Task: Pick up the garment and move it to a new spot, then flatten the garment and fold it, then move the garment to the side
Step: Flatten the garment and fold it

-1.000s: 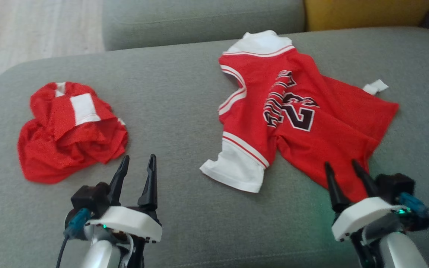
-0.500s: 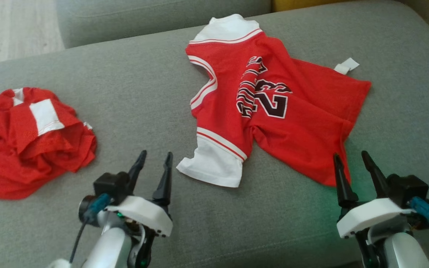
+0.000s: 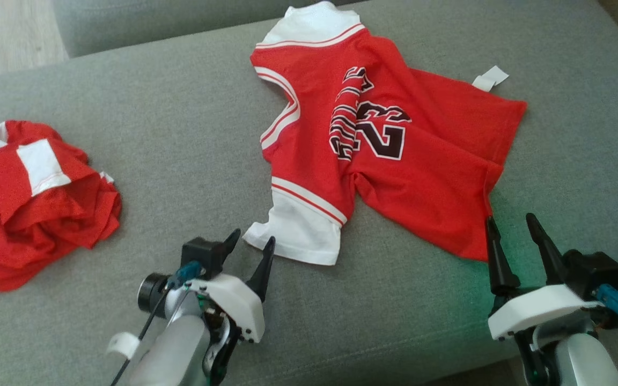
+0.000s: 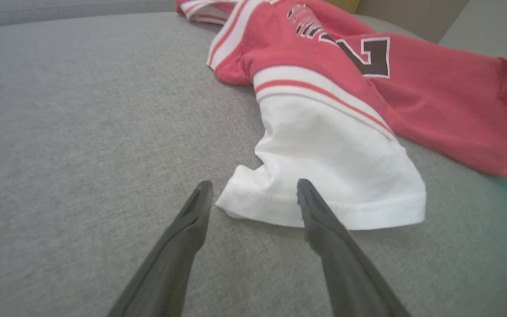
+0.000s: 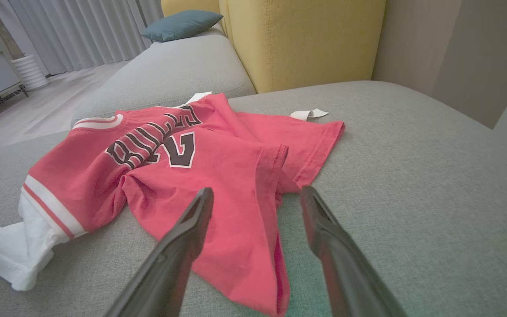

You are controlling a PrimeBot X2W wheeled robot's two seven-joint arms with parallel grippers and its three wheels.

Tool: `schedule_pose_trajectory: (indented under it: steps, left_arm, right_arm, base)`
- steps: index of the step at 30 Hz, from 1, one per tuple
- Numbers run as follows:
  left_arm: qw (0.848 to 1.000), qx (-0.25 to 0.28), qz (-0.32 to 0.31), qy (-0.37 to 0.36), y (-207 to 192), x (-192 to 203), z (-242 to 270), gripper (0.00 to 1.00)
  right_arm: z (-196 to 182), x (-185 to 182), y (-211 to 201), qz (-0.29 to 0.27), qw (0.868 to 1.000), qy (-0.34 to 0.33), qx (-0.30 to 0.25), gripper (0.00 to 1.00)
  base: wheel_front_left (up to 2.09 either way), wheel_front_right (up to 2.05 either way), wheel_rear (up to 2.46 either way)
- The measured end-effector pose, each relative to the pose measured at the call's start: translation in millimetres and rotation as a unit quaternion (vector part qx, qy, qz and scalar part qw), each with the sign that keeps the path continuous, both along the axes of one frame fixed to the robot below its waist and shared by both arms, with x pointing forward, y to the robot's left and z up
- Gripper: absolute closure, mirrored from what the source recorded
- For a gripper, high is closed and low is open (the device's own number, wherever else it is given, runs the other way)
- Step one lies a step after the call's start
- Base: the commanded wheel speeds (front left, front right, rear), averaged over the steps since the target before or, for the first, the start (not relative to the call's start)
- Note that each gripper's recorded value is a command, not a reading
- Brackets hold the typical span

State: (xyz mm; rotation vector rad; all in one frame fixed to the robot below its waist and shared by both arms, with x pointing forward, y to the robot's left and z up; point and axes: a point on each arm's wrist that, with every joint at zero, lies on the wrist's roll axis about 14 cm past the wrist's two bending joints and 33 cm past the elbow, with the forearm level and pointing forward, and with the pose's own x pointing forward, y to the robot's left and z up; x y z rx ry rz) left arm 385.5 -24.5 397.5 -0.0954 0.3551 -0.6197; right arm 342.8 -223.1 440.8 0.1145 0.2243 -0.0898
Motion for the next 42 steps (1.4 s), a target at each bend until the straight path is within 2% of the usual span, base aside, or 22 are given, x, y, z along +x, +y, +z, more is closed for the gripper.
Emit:
schedule_pose_trajectory:
  steps: [9, 16, 18, 19, 23, 27, 32, 35, 38, 42]
  left_arm:
    - [0.999, 0.052, -0.003, 0.013, 2.2, 9.4, -18.1, 0.0]
    - [0.997, 0.072, -0.014, 0.021, 0.2, 14.3, -23.6, 0.0]
    - [0.997, 0.072, -0.024, 0.024, -3.0, 14.3, -23.5, 0.79]
    - [0.997, 0.072, -0.026, 0.024, -3.7, 14.4, -23.1, 1.0]
    - [0.999, 0.038, -0.007, 0.024, -1.8, 16.6, -16.4, 1.0]
    - [0.999, 0.013, 0.03, -0.011, 6.0, 29.8, 3.4, 1.0]
    - [0.993, -0.03, 0.083, -0.073, 19.7, 51.4, 48.8, 1.0]
    - [0.986, -0.055, 0.115, -0.108, 32.3, 56.5, 74.3, 1.0]
    - [0.983, -0.057, 0.132, -0.116, 43.5, 50.8, 77.1, 1.0]
    - [0.983, -0.053, 0.135, -0.11, 48.1, 41.7, 70.5, 1.0]
  right_arm:
    - [-3.1, 1.2, -2.7, -0.005, 1.0, 0.004, 0.0, 0.0]
    - [0.1, 3.4, -5.0, -0.008, 1.0, -0.002, -0.001, 0.0]
    - [-0.6, 3.3, -5.4, -0.009, 1.0, -0.001, 0.0, 0.0]
    - [-1.2, 3.2, -5.6, -0.009, 1.0, 0.0, 0.0, 0.0]
    - [-9.8, 1.5, -5.2, -0.009, 1.0, 0.017, 0.006, 0.0]
    - [-21.5, -0.6, -0.6, -0.006, 0.999, 0.041, 0.021, 0.0]
    - [-47.3, -9.0, 9.6, -0.004, 0.993, 0.093, 0.068, 0.0]
    - [-66.5, -18.3, 11.9, -0.019, 0.986, 0.125, 0.112, 0.0]
    - [-81.8, -25.7, 21.5, -0.023, 0.976, 0.15, 0.153, 0.0]
    - [-85.8, -21.5, 25.8, -0.027, 0.973, 0.15, 0.172, 0.0]
  base:
    - [0.0, 0.0, 0.0]
    - [0.0, 0.0, 0.0]
    - [0.0, 0.0, 0.0]
    - [0.0, 0.0, 0.0]
    - [0.0, 0.0, 0.0]
    - [0.0, 0.0, 0.0]
    - [0.0, 0.0, 0.0]
    - [0.0, 0.0, 0.0]
    - [0.0, 0.0, 0.0]
    - [0.0, 0.0, 0.0]
